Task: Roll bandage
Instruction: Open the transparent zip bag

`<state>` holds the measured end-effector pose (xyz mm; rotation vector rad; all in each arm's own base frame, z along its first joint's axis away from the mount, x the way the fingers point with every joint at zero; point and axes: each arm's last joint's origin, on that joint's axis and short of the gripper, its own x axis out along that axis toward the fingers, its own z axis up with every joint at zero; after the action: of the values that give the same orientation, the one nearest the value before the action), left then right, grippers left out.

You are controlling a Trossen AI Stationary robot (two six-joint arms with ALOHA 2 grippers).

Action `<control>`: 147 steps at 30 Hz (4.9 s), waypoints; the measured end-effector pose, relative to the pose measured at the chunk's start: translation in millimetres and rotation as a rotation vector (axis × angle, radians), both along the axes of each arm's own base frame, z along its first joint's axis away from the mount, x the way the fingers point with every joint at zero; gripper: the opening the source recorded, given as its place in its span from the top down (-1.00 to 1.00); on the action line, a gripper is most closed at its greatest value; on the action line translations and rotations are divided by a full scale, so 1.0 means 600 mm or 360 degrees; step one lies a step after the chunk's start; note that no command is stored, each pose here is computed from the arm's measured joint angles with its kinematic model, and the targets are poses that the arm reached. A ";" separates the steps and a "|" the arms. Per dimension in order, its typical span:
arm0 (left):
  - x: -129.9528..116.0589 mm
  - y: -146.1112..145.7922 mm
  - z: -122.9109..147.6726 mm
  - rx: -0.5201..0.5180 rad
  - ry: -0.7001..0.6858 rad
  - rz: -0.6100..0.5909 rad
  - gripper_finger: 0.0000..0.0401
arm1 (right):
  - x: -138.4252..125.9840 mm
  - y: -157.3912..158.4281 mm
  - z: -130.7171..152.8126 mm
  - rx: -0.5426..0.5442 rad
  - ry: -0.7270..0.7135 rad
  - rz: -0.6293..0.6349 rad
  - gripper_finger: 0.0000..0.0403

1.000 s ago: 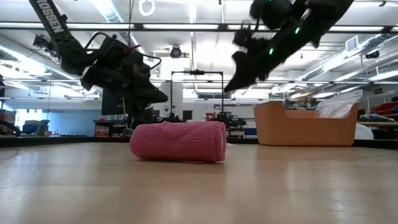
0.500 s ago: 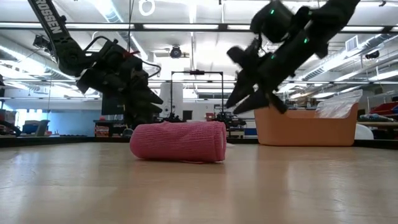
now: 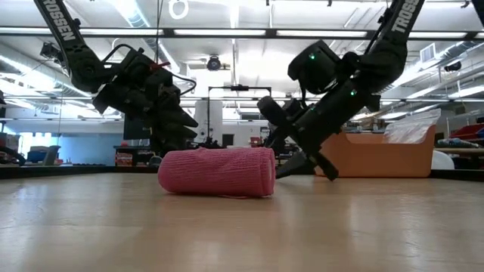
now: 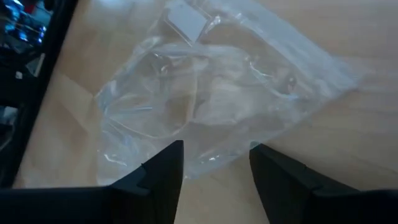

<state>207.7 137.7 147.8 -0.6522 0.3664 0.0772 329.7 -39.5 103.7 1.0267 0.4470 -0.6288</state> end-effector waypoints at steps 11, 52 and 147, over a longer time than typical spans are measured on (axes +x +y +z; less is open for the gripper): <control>0.005 0.000 0.013 0.0111 -0.0135 -0.0085 0.31 | 0.005 -0.030 0.006 -0.0529 0.0067 -0.0030 0.93; 0.053 -0.118 0.108 0.1281 -0.1155 -0.0293 0.35 | -0.172 0.124 0.377 -0.1768 -0.0455 0.0269 1.00; 0.082 -0.172 0.128 0.1356 -0.0113 -0.0162 1.00 | -0.178 0.177 0.328 -0.1448 -0.0247 0.0743 0.39</control>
<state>257.1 34.7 224.4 0.2055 0.2630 0.1031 222.7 66.8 300.8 0.0866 0.2032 -0.2642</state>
